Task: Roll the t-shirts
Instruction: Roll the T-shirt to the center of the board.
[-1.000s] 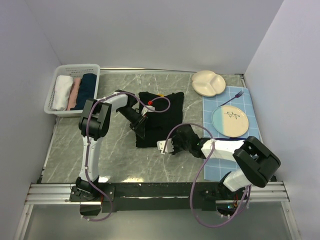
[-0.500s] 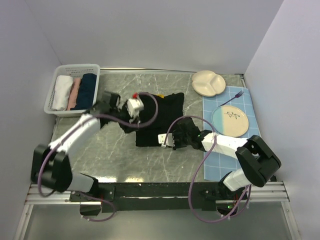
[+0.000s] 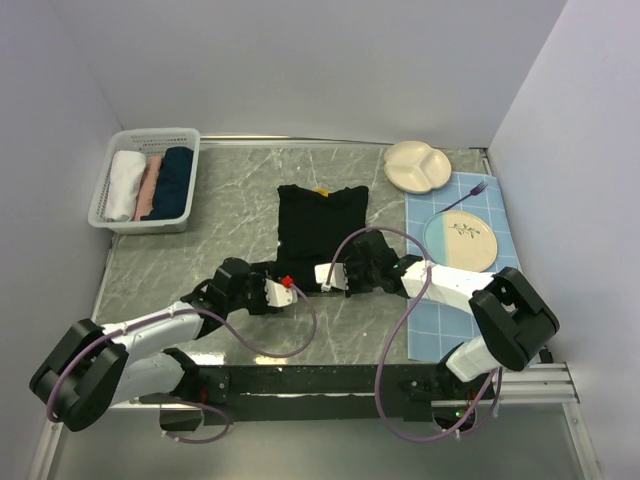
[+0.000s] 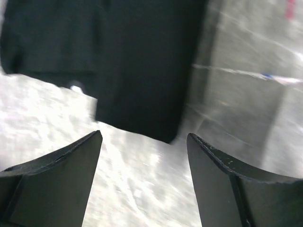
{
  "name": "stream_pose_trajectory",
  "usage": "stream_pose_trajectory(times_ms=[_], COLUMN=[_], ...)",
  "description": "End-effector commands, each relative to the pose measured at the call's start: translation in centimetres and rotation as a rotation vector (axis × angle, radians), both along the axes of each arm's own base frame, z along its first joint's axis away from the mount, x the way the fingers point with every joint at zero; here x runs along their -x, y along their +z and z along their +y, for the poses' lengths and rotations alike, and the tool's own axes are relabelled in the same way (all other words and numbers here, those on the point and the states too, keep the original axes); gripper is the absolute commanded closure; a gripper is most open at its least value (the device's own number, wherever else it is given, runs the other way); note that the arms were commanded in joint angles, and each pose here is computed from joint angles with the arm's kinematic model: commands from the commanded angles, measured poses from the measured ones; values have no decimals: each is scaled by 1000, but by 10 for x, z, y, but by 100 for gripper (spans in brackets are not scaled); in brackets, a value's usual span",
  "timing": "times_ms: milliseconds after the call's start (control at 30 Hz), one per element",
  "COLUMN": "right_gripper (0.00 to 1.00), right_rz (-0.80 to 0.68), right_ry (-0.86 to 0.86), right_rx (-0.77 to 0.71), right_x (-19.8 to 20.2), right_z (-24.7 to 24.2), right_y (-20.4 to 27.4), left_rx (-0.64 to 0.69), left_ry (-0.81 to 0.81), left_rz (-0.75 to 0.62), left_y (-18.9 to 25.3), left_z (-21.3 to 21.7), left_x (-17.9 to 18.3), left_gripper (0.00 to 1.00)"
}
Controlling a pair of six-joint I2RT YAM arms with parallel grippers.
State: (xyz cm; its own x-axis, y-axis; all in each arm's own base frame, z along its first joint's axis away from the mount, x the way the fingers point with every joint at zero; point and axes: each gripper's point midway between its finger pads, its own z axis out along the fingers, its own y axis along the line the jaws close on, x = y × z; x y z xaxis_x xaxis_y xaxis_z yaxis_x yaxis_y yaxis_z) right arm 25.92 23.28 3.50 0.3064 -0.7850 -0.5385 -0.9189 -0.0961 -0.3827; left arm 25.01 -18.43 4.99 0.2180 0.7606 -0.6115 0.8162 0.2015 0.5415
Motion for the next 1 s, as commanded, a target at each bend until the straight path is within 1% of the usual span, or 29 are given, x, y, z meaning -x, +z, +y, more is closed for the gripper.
stream_pose_trajectory(times_ms=[0,133,167,200,367,567,633,700,733,767,833,867,900,967], right_gripper=[92,92,92,92,92,92,92,92,92,92,92,92,92,92], right_rz=[21,35,41,43,47,54,58,66,69,72,81,84,86,101], right_ry=[-1,-14,-26,-30,-43,-59,-64,-70,-70,-71,-72,-73,-78,-76], right_rx=[-31,-34,-33,-34,-40,-46,-50,-52,-54,-56,-56,-59,-63,-62], right_x=[-3,-4,-5,-7,-7,-9,-9,-10,-10,-9,-7,-7,-7,-3], right_z=[7,9,8,10,10,10,11,12,12,12,11,12,12,11], right_y=[8,9,9,11,11,13,14,15,16,16,16,16,18,18], left_rx=[72,80,72,78,91,66,77,70,79,70,78,74,81,55], left_ry=[0,-40,-78,-95,-153,-129,-122,-120,-118,-111,-96,-80,-72,-70], left_rz=[-198,-165,-116,-102,-71,-23,-26,-9,-28,-7,-7,23,23,59], left_y=[37,40,34,34,35,18,17,7,9,0,2,-4,0,-8], left_z=[-15,-26,-29,-31,-35,-35,-38,-40,-43,-44,-50,-51,-55,-55], left_x=[-30,-31,-21,-17,2,2,-2,-2,-6,-6,-13,-15,-20,-19], left_gripper=[21,23,24,25,24,25,25,25,26,27,36,40,52,69])
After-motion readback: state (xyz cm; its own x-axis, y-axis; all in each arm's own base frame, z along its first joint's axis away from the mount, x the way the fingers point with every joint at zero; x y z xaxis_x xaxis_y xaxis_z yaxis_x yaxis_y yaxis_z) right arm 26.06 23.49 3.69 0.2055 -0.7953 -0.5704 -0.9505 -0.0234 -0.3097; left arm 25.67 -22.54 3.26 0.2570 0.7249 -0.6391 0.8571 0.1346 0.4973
